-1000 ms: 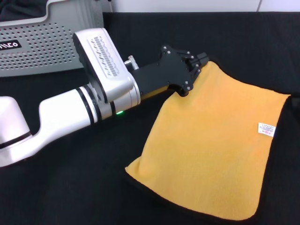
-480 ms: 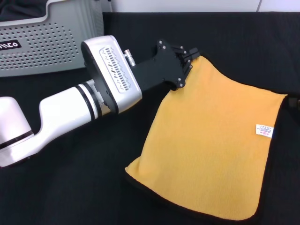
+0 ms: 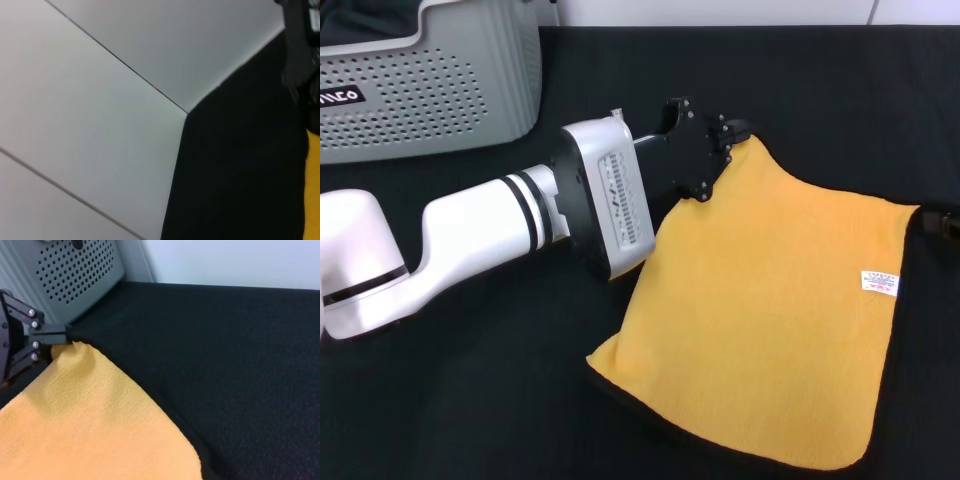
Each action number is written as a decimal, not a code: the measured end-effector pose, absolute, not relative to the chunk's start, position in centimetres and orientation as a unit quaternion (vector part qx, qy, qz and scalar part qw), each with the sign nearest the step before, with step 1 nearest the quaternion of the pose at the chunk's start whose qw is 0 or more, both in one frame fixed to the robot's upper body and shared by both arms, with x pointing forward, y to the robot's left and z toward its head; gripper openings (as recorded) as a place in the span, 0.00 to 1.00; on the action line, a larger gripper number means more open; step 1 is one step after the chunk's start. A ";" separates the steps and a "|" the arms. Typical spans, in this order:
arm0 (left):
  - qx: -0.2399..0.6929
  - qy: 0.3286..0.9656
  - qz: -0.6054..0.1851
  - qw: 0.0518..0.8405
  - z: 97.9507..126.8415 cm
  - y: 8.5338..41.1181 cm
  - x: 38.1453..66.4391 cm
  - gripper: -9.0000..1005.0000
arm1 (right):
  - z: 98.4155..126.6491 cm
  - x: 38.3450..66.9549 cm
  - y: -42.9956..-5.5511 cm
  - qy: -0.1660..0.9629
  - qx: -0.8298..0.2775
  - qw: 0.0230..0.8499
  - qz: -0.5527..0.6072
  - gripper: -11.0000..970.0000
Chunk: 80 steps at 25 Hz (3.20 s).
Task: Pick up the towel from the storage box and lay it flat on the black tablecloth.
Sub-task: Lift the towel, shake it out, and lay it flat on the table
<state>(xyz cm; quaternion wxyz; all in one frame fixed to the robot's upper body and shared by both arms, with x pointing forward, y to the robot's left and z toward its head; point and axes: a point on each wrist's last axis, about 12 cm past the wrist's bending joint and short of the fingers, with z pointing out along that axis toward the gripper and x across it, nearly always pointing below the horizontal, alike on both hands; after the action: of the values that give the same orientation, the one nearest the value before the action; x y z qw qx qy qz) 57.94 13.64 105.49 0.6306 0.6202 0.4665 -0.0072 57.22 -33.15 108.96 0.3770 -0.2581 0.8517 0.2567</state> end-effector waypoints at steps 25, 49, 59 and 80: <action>0.693 0.357 0.111 0.617 106.0 12.9 58.8 0.03 | 108.9 57.5 -34.0 0.862 -0.226 0.392 0.228 0.07; 0.700 0.330 0.152 0.615 105.3 12.6 58.0 0.03 | 108.9 57.4 -34.1 0.863 -0.224 0.392 0.225 0.07; 0.688 0.270 0.214 0.638 105.7 13.3 57.2 0.03 | 109.0 57.5 -34.0 0.862 -0.226 0.394 0.224 0.07; 0.733 0.335 0.221 0.549 103.6 14.8 58.8 0.03 | 109.3 57.7 -33.5 0.857 -0.234 0.401 0.223 0.08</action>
<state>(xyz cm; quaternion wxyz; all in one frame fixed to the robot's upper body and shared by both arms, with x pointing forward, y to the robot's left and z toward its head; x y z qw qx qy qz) 58.78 14.76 103.57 0.5489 0.7331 0.3352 0.2212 57.68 -33.47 109.27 0.4006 -0.2340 0.8572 0.2233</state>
